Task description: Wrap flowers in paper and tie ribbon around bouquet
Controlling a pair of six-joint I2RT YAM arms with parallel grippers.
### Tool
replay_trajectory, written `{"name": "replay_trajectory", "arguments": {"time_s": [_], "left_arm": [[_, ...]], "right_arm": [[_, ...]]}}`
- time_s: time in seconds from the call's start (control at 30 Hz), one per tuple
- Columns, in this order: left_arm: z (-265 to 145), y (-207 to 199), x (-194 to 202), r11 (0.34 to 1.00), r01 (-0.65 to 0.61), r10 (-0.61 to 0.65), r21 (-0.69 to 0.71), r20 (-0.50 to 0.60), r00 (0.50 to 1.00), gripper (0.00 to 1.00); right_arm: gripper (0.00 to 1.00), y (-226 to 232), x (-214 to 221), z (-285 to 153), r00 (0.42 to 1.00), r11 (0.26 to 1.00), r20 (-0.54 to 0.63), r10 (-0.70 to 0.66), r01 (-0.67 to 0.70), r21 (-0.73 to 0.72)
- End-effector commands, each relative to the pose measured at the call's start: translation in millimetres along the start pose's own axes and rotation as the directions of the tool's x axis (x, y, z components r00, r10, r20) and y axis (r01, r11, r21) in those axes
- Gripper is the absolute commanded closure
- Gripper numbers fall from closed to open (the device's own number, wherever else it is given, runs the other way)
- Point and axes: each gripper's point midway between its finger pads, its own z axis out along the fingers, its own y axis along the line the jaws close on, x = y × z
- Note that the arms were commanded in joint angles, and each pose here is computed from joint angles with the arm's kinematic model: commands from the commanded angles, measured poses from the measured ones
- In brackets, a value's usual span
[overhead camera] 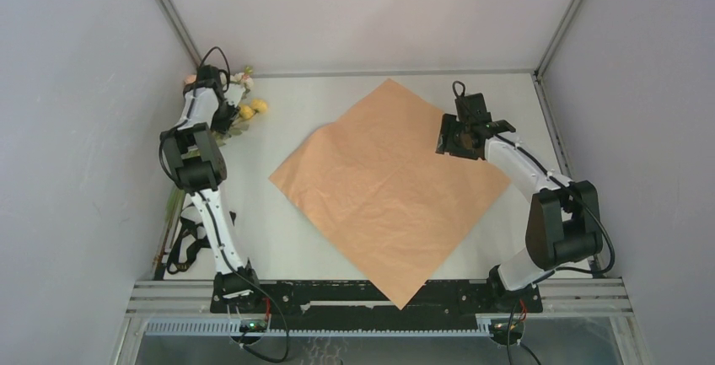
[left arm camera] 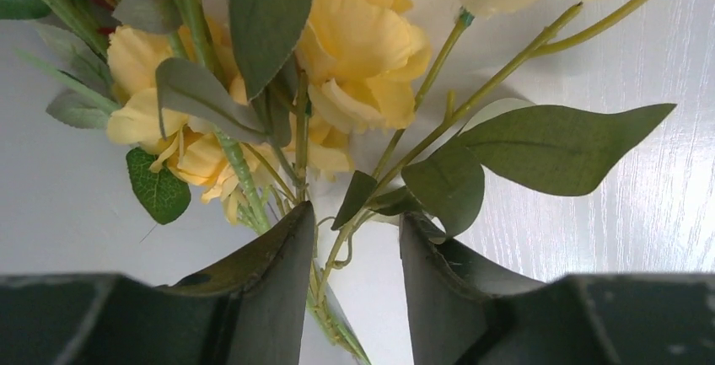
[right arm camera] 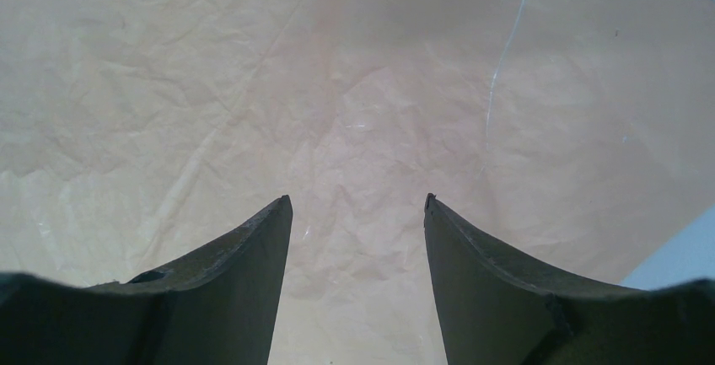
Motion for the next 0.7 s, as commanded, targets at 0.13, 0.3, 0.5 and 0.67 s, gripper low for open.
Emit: {"name": "replay_trajectory", "arguments": {"time_s": [0.13, 0.3, 0.5, 0.67], "left_arm": [[5, 2, -15, 1.0, -0.01, 0.01, -0.003, 0.038, 0.999, 0.55], [14, 0, -16, 1.0, -0.019, 0.02, -0.007, 0.027, 0.999, 0.76], [-20, 1, -26, 0.997, 0.082, -0.081, 0.002, 0.103, 0.991, 1.0], [-110, -25, -53, 0.954, 0.215, -0.273, 0.208, 0.313, 0.91, 1.0]], "right_arm": [[0.32, 9, -18, -3, 0.999, 1.0, 0.044, 0.014, -0.014, -0.001], [0.32, 10, -17, -3, 0.999, 1.0, 0.043, 0.009, -0.009, 0.003], [0.32, 6, -18, -10, 0.998, 1.0, 0.055, 0.002, -0.003, 0.019], [0.32, 11, -23, -20, 0.997, 1.0, 0.08, 0.007, -0.006, -0.005]]}}
